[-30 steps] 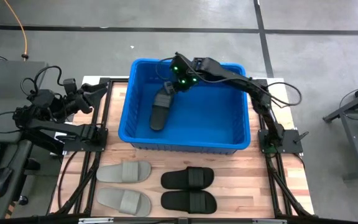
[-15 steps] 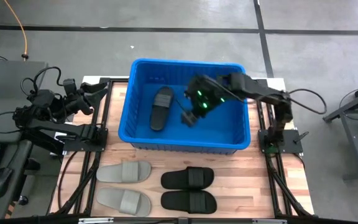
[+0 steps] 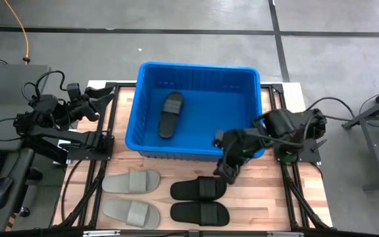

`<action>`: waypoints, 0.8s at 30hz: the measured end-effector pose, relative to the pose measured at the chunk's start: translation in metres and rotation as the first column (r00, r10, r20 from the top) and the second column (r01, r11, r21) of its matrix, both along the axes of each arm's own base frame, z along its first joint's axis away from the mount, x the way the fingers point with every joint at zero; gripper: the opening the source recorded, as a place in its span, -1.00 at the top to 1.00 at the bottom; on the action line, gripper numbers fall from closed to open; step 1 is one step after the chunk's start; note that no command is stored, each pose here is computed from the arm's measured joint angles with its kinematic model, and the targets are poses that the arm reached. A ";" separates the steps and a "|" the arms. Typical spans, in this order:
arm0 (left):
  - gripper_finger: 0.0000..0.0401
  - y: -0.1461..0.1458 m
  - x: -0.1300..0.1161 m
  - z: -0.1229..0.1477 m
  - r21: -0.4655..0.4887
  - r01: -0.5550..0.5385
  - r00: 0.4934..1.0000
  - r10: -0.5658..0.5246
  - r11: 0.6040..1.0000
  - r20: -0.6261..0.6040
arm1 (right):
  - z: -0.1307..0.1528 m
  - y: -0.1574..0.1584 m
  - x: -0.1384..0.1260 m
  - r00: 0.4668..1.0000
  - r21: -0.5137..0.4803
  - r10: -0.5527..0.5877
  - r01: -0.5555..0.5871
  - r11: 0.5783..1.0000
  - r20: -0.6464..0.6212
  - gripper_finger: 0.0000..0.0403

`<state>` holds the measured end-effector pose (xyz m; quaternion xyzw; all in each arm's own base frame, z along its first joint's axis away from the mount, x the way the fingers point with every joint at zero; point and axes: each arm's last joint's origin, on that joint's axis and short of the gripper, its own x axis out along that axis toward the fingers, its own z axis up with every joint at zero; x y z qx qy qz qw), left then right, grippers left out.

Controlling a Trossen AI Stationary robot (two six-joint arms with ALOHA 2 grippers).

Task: Pick and place slides into bin
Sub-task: Put the bottom black slide into the blue bin

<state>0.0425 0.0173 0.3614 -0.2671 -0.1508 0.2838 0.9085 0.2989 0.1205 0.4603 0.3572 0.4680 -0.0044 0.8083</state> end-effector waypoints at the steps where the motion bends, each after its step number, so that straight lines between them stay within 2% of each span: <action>1: -0.74 0.000 0.000 0.000 0.001 0.007 1.000 -0.007 1.000 0.000 | 0.000 0.004 -0.001 1.000 0.005 -0.014 0.014 1.000 -0.003 0.12; 7: -0.74 -0.002 0.001 0.000 0.009 0.090 0.996 -0.090 0.996 0.002 | 0.001 0.031 -0.013 0.992 0.092 -0.113 0.117 0.989 -0.048 0.12; 11: -0.74 -0.003 0.002 0.001 0.010 0.137 0.991 -0.137 0.991 0.009 | 0.001 0.044 -0.021 0.973 0.090 -0.226 0.229 0.969 -0.042 0.12; 15: -0.74 -0.006 0.003 0.001 0.011 0.226 0.974 -0.227 0.974 0.025 | 0.001 0.054 -0.027 0.929 0.081 -0.371 0.370 0.926 -0.002 0.12; 18: -0.74 -0.008 0.004 0.002 0.022 0.299 0.954 -0.299 0.954 0.022 | -0.002 0.065 -0.030 0.894 0.131 -0.447 0.444 0.886 -0.008 0.12; 24: -0.74 -0.010 0.005 0.002 0.033 0.368 0.929 -0.369 0.929 0.017 | -0.026 0.099 -0.028 0.869 0.234 -0.488 0.492 0.838 -0.082 0.12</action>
